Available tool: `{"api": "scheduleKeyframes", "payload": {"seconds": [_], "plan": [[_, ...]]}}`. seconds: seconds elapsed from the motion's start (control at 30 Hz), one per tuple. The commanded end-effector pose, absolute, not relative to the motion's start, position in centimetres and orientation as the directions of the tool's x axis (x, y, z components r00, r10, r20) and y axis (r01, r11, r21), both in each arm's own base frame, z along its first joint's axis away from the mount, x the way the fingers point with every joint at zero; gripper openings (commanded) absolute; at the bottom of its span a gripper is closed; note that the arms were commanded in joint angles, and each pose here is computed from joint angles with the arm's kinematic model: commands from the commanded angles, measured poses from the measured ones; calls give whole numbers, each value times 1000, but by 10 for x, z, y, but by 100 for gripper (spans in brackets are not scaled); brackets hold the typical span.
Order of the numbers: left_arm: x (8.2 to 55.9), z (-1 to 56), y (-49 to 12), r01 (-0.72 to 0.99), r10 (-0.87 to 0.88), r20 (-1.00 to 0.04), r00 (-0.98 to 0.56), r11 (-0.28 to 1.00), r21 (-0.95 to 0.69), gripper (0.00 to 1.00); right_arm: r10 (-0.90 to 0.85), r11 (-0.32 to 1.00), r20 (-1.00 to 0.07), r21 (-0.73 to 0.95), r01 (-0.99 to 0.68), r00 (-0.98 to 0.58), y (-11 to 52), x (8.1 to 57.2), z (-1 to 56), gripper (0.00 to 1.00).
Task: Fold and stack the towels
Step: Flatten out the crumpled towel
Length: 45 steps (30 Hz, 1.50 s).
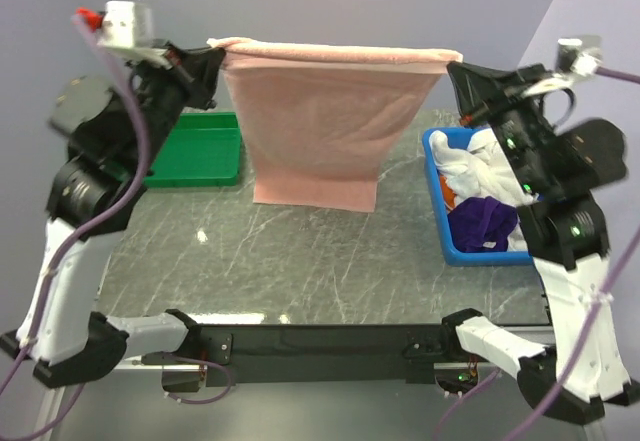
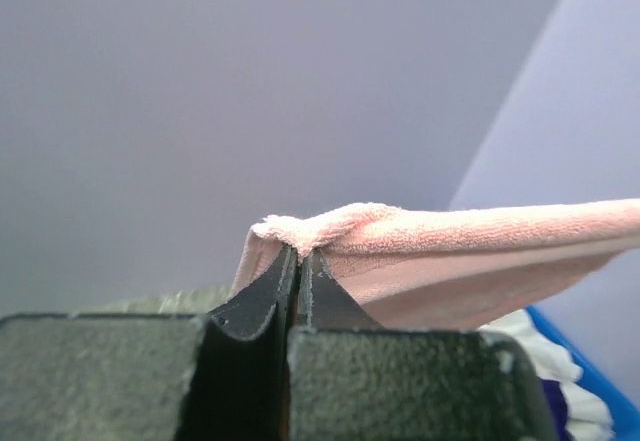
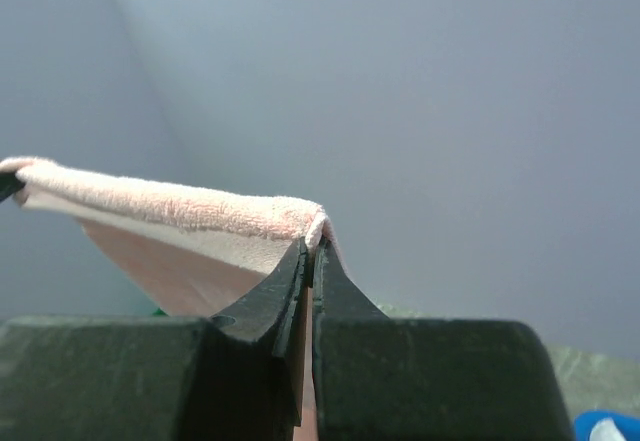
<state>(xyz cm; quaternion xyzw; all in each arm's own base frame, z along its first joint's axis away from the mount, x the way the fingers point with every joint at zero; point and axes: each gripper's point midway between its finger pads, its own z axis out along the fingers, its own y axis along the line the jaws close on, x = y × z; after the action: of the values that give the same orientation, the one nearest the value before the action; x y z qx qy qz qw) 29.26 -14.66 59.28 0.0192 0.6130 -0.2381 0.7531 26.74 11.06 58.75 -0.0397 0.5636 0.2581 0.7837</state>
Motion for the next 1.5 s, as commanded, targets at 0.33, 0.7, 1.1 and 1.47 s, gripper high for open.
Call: {"api": "scheduleKeyframes", "payload": {"seconds": [0.33,0.7,1.1,1.47], "plan": [[140,714,-97,611,-452,-770,451,785,-103,0,361,858,-732,18,-513,578,70,105,709,0],[208,694,-103,480,-412,-814,410,856,-192,0,394,863,-763,114,-493,513,81,175,712,0],[478,558,-109,82,-283,-937,205,959,-271,0,264,960,-908,216,-177,325,84,441,609,0],[641,344,-103,8,-223,-969,-106,974,-225,0,202,975,-974,189,-119,102,92,600,437,0]]}}
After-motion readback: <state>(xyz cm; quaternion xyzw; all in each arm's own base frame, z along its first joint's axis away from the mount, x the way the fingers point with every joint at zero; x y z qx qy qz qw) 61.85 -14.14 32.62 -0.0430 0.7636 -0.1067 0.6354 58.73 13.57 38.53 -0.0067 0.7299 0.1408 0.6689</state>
